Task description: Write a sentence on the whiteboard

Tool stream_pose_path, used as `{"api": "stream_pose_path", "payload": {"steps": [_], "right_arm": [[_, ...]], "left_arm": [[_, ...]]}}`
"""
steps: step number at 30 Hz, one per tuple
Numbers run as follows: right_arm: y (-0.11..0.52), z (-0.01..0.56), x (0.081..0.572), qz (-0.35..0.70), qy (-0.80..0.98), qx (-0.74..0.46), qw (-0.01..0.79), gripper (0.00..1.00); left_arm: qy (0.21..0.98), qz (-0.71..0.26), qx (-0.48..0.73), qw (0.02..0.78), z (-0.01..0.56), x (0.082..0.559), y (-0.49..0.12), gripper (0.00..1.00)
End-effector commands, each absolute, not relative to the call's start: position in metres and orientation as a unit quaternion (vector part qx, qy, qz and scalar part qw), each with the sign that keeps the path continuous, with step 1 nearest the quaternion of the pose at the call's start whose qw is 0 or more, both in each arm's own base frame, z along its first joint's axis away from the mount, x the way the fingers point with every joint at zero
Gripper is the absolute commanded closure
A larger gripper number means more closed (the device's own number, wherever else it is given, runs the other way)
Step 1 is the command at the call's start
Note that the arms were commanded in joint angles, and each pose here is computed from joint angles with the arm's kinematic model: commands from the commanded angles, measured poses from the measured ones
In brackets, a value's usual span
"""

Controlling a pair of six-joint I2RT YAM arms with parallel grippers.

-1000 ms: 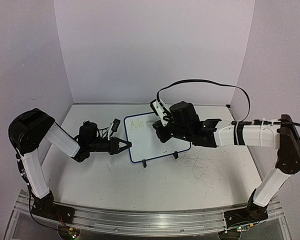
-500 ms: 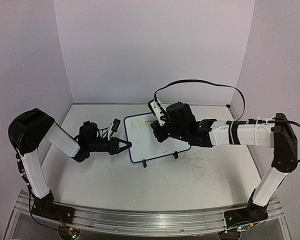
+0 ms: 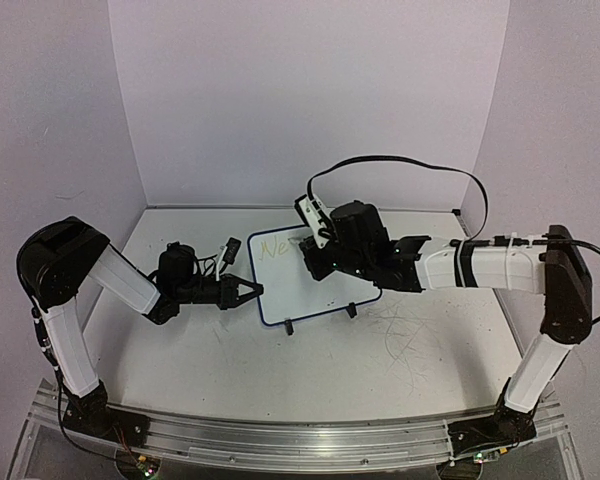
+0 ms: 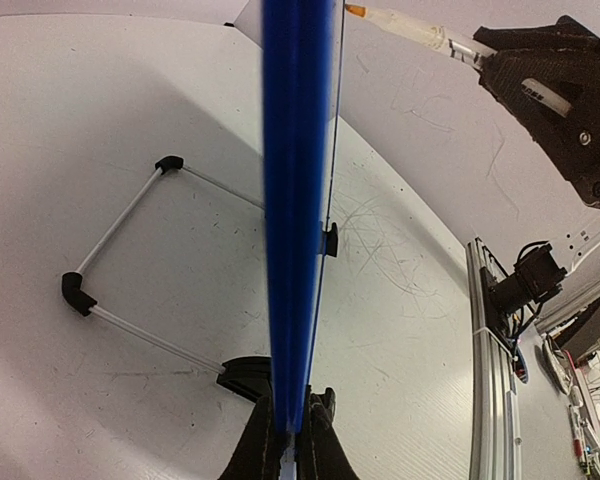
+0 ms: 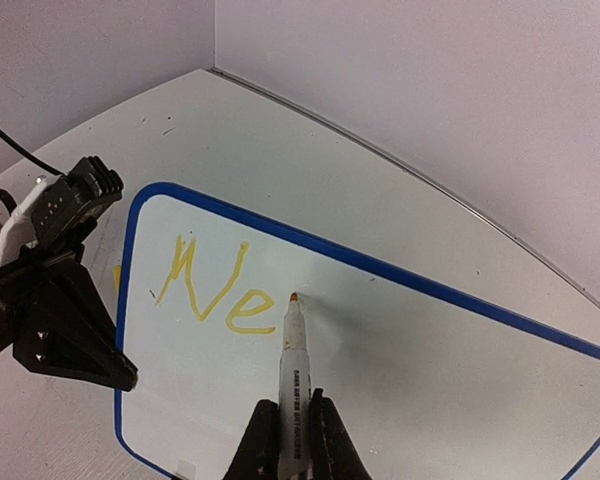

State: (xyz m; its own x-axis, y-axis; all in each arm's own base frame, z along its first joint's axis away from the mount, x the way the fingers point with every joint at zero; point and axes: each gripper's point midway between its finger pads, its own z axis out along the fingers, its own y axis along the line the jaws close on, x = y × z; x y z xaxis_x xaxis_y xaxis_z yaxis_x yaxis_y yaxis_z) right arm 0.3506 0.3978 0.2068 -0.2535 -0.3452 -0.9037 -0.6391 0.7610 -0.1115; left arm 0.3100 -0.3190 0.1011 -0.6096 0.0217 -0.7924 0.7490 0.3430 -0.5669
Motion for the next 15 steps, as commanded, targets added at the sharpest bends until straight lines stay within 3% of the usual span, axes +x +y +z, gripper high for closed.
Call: {"api": "stream_pose_path", "payload": {"steps": [1,15], "right_arm": [[0.402,0.226,0.358,0.147,0.771,-0.294,0.545,1.00],[0.401,0.212,0.362,0.135,0.782,-0.290,0.534,1.00]], "left_arm": [[0.739,-0.497,0.263,0.370,0.107,0.319,-0.320,1.00],[0.740,-0.496,0.264,0.371,0.108,0.319,-0.319,1.00]]}}
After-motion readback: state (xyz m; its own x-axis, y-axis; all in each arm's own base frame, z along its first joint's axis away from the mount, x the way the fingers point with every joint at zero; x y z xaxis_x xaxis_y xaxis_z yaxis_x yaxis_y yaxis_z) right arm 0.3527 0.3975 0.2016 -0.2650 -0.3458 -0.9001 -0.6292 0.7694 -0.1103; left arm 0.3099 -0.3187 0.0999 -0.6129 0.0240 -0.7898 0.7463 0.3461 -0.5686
